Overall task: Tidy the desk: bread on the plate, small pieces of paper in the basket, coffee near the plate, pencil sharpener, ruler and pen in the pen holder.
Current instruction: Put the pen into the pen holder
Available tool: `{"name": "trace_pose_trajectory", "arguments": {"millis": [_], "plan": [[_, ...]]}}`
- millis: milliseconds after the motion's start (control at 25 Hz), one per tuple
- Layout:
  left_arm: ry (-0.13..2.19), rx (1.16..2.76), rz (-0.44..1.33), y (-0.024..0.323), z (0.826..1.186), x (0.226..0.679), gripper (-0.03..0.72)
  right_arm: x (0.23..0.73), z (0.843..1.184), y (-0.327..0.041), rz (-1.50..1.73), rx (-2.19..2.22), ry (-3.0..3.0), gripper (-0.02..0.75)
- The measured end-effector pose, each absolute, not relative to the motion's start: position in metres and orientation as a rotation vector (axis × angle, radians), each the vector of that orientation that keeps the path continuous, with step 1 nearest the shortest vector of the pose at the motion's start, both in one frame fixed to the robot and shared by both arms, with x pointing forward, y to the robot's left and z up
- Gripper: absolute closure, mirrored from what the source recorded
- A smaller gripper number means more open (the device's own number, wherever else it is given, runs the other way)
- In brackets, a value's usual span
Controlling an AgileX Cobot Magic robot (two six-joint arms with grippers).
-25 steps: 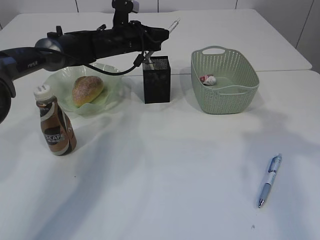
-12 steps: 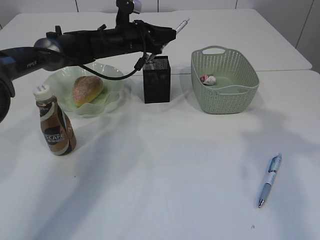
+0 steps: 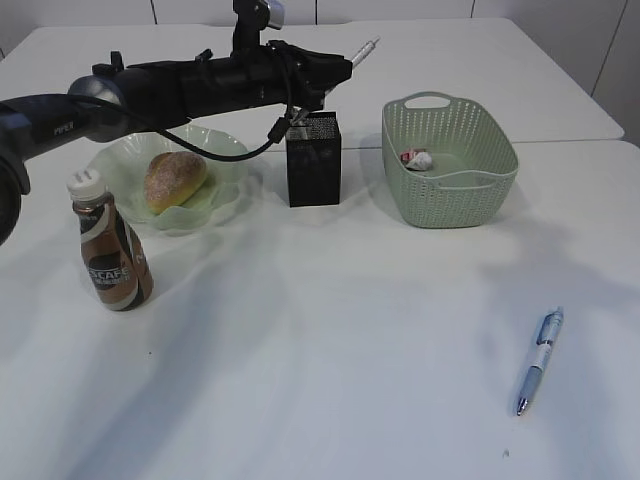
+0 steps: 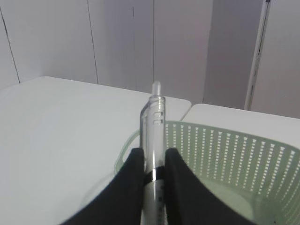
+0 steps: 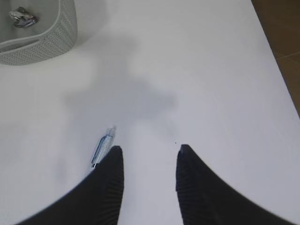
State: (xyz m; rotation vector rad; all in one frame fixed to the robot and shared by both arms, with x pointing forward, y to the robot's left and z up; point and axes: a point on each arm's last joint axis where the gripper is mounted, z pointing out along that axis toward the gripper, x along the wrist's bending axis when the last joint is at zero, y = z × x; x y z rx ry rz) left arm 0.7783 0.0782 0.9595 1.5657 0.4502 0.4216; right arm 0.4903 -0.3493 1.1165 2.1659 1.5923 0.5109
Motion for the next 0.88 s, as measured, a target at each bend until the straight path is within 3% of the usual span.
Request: {"name": "trace_pose_trajectory", "arguments": {"millis": [160, 440, 880], "plan": [[0.438, 1.565, 0.417, 0.078, 0.96, 0.777, 0.579, 0.49, 1.117, -0.349, 0.51, 2.162, 1.596, 0.426], [0.432, 1.565, 0.417, 0.078, 0.96, 0.777, 0.347, 0.49, 1.117, -0.349, 0.516, 2.163, 1.6, 0.426], [0.389, 1.527, 0.313, 0.091, 0.964, 0.775, 0.318, 0.49, 1.117, -0.349, 0.518, 2.164, 1.599, 0.426]]}}
